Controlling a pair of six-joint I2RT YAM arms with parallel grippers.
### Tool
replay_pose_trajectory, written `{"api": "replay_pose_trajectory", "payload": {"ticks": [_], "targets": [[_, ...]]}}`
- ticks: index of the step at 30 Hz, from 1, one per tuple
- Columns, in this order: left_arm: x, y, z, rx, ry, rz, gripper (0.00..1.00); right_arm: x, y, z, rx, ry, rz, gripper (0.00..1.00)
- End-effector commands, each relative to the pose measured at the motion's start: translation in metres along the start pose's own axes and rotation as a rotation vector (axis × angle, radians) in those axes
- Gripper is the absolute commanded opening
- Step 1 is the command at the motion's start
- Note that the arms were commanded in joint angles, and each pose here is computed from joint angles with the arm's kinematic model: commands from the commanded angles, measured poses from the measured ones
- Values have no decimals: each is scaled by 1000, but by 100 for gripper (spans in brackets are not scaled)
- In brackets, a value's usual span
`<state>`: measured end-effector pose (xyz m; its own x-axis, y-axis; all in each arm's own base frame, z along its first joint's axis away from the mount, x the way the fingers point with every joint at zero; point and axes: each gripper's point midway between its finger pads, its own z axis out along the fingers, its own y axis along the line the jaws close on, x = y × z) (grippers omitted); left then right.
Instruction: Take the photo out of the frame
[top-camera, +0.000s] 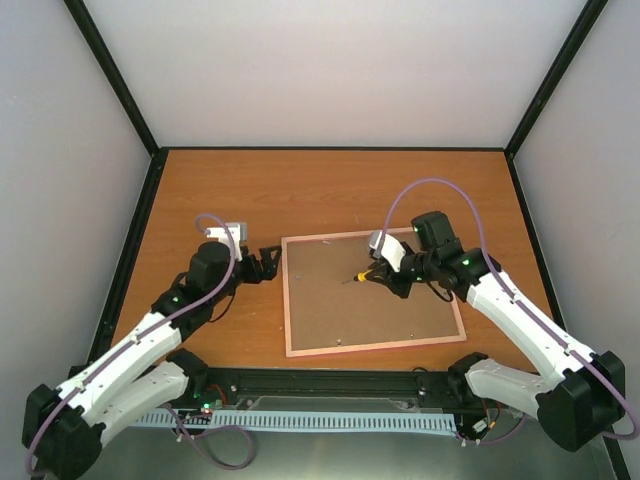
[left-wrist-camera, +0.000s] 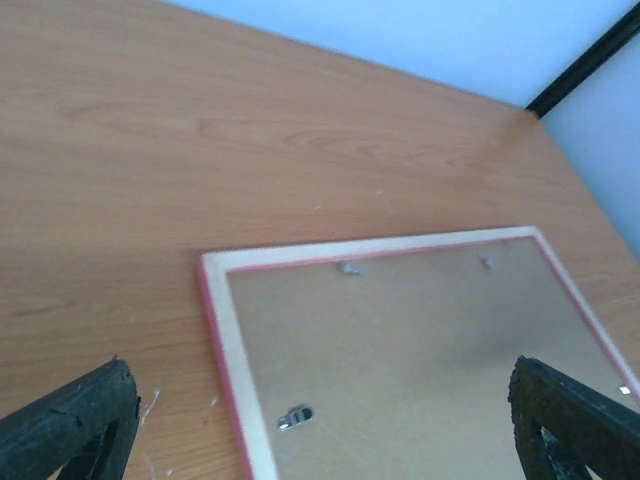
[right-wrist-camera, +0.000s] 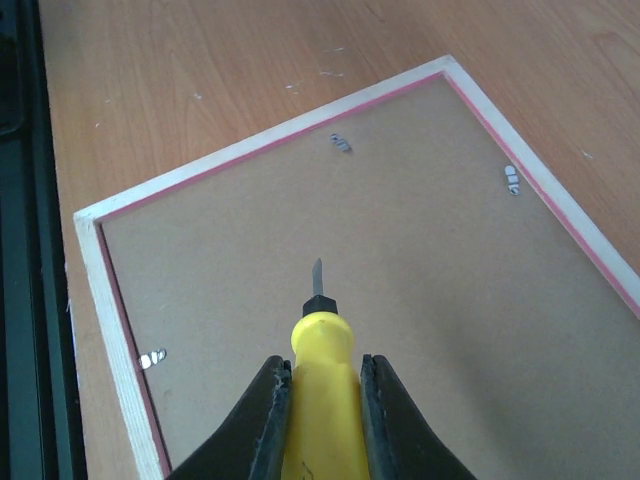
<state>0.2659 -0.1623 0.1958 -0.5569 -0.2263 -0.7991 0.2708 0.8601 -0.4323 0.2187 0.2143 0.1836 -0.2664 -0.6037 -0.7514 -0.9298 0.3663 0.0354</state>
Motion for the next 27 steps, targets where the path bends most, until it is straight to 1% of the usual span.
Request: {"api": "replay_pose_trajectory", "payload": {"ticks": [1, 2, 4, 5, 6, 8, 11, 14, 15, 18, 21, 27], "targets": [[25, 0, 17, 37, 99, -19, 100, 11, 15, -3, -57, 11, -43, 3], [32, -4, 21, 62, 142, -8, 92, 14, 18, -3, -67, 21, -49, 3], [60, 6, 29, 0, 283, -88, 71, 20, 24, -2, -102, 41, -71, 4], [73, 10, 30, -32, 350, -123, 63, 24, 28, -1, -119, 49, -82, 4], [87, 12, 30, -60, 411, -156, 59, 27, 31, 0, -133, 57, -93, 4], [110, 7, 25, -82, 478, -167, 54, 33, 35, 3, -148, 71, -116, 4], [133, 9, 13, -139, 522, -204, 46, 41, 44, 9, -178, 90, -136, 4], [155, 6, 4, -137, 580, -228, 45, 51, 54, 17, -214, 112, -148, 4], [162, 3, 3, -119, 598, -234, 42, 54, 56, 20, -222, 120, -152, 4], [179, 3, -1, -132, 630, -245, 36, 58, 58, 26, -232, 143, -154, 4], [187, 4, 0, -162, 640, -228, 30, 58, 58, 30, -232, 152, -153, 4], [200, 4, 10, -180, 673, -220, 30, 58, 62, 35, -238, 160, -159, 3]]}}
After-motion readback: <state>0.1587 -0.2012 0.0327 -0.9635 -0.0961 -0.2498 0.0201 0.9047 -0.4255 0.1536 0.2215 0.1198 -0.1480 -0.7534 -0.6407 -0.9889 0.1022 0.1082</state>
